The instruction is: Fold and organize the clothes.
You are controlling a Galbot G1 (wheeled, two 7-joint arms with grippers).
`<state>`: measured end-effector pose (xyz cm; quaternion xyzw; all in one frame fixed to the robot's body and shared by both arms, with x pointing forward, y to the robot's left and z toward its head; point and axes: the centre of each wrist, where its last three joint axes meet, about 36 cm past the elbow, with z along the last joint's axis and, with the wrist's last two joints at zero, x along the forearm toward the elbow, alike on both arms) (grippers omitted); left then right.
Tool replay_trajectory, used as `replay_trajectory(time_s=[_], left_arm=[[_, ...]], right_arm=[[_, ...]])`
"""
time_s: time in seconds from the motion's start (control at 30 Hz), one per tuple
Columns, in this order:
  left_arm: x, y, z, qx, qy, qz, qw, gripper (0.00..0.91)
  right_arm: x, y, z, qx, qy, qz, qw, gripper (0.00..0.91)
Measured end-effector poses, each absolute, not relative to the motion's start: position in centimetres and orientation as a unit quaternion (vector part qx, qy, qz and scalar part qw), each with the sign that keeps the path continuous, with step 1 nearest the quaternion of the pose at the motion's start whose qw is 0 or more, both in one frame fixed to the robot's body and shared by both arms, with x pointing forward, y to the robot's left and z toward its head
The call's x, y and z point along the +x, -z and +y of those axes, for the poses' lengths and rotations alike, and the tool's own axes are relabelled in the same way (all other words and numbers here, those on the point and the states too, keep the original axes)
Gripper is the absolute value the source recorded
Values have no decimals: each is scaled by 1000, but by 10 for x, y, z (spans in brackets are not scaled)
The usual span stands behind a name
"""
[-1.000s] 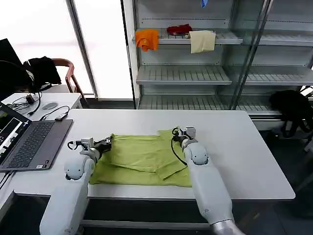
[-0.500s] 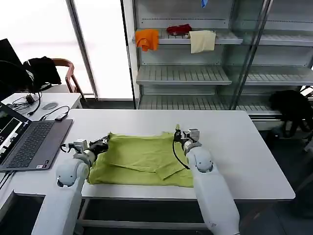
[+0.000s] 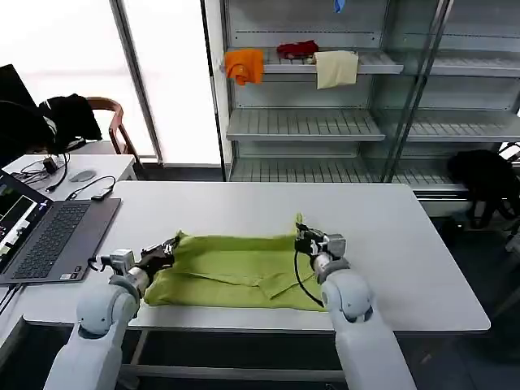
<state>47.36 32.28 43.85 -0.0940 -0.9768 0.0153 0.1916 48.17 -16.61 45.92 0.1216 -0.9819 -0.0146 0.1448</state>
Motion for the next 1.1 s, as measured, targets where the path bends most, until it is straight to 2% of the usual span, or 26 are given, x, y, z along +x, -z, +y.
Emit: replay_trajectory(time_s=[0.53, 0.93, 0.97, 1.0, 1.03, 1.1], left_arm=[[434, -435, 327, -100, 17, -976, 192, 10], [429, -427, 326, -91, 42, -975, 199, 10], [429, -427, 327, -90, 44, -975, 199, 50], [429, -426, 327, -89, 45, -975, 200, 212], [428, -425, 327, -89, 46, -974, 201, 907], [427, -424, 326, -88, 49, -974, 203, 907]], right_arm=[[419, -450, -176, 133, 7, -979, 155, 0], [395, -443, -176, 117, -10, -979, 165, 0], [394, -442, -176, 115, -12, -979, 167, 0], [393, -441, -176, 114, -14, -979, 168, 383], [392, -440, -175, 113, -16, -979, 169, 907], [391, -440, -175, 108, -21, -979, 169, 907]])
